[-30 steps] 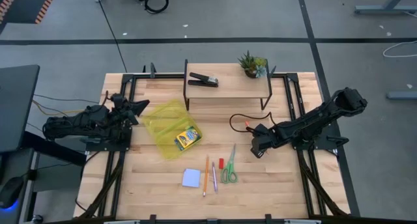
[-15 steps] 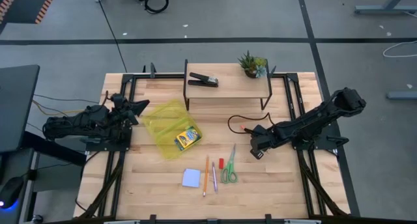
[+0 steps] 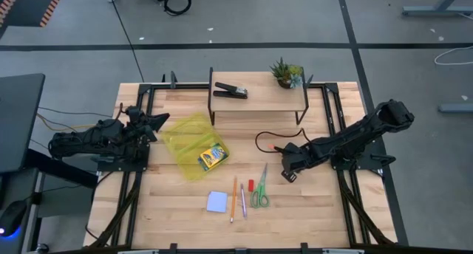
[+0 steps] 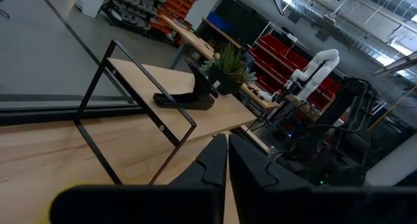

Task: Pack school essentials
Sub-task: Put the top orange pencil into the yellow supply box

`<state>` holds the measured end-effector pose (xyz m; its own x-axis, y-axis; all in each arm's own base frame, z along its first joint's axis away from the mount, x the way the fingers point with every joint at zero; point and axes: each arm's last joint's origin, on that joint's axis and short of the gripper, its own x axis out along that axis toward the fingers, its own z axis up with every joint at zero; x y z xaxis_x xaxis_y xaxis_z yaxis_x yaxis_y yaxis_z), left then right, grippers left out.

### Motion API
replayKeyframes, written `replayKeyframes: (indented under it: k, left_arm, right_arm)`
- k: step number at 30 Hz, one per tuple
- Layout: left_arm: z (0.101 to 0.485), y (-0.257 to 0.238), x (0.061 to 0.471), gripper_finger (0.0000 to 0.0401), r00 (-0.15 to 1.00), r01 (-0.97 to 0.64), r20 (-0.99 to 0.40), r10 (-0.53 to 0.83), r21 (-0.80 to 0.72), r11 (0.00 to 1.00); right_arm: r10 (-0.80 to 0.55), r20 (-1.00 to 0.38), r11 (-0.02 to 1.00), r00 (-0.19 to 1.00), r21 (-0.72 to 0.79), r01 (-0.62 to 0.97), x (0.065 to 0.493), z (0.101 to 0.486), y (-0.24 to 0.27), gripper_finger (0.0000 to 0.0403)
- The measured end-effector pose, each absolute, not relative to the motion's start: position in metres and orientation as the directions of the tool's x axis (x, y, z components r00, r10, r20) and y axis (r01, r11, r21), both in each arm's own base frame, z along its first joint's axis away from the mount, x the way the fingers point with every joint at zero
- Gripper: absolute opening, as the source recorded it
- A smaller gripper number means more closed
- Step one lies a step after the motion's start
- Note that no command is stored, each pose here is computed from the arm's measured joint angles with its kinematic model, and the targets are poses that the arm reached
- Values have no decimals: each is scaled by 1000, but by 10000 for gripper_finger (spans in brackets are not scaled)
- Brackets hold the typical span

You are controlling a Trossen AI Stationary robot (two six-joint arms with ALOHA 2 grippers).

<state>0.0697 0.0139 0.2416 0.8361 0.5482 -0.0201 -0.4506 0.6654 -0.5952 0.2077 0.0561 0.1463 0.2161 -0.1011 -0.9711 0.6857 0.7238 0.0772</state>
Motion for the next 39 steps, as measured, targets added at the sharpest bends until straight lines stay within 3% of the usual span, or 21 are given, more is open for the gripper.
replayKeyframes:
  k: [14,28,39]
  left_arm:
    - [242,14,70,18,836,-453,-20,548,-588,670]
    - [242,14,70,19,836,-453,-20,548,-589,670]
    - [242,14,70,16,836,-453,-19,549,-588,670]
  right_arm:
    - [-81,-903,863,422,148,483,253,194,66,26]
    - [24,-912,978,409,106,178,369,200,80,26]
    - [9,-899,997,438,-23,-67,451,226,49,26]
